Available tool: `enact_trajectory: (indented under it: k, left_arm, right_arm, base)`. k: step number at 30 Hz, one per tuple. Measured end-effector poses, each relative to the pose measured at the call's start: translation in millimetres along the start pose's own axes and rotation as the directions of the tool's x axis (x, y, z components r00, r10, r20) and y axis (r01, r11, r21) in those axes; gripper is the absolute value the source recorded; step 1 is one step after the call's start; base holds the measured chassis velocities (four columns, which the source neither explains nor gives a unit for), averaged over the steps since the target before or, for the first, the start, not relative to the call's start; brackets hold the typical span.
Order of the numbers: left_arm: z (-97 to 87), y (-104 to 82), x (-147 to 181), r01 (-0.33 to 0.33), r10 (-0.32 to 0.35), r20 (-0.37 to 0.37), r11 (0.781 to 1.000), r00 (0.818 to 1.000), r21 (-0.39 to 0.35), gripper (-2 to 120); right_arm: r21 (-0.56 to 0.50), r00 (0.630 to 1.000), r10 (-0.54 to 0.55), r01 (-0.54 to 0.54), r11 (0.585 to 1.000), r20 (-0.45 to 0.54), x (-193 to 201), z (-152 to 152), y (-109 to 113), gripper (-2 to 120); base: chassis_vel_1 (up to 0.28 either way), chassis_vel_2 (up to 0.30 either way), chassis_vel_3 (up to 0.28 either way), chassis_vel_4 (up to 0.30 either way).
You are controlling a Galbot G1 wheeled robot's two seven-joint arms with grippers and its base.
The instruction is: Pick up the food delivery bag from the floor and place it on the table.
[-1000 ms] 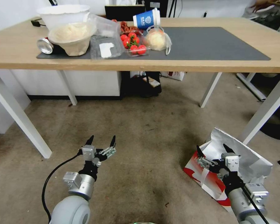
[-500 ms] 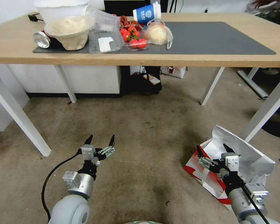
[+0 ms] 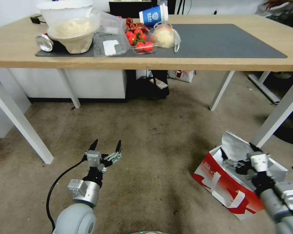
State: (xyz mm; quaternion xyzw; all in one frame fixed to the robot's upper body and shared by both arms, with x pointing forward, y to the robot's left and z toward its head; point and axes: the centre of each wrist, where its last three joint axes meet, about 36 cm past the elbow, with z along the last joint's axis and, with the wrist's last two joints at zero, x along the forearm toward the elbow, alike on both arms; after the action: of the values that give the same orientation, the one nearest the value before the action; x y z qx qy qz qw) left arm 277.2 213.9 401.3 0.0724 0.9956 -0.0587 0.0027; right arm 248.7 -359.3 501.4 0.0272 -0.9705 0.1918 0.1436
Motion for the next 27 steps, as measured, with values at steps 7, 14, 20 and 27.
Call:
enact_trajectory:
  k: [7,14,20,27]
  left_arm:
    - [-12.4,-13.5,5,-0.008,0.009,0.036,1.0,0.999,-0.011,100]
    - [-16.7,-15.4,6,-0.01,0.011,0.048,1.0,0.999,-0.015,100]
    - [-15.9,-16.3,7,-0.011,0.011,0.046,1.0,0.999,-0.011,100]
    - [-13.7,-16.6,8,-0.01,0.01,0.041,1.0,0.999,-0.011,100]
  right_arm:
    - [0.081,0.995,-0.022,0.03,0.996,-0.101,-17,23,-28,100]
    - [0.149,0.981,0.029,0.0,0.989,-0.192,-39,58,-59,100]
    - [0.18,0.958,0.11,-0.063,0.982,-0.265,-57,90,-87,100]
    - [0.18,0.937,0.18,-0.129,0.975,-0.3,-75,114,-102,100]
  base:
    - [0.0,0.0,0.0,0.0]
    - [0.0,0.0,0.0,0.0]
    - [0.0,0.0,0.0,0.0]
    - [0.0,0.0,0.0,0.0]
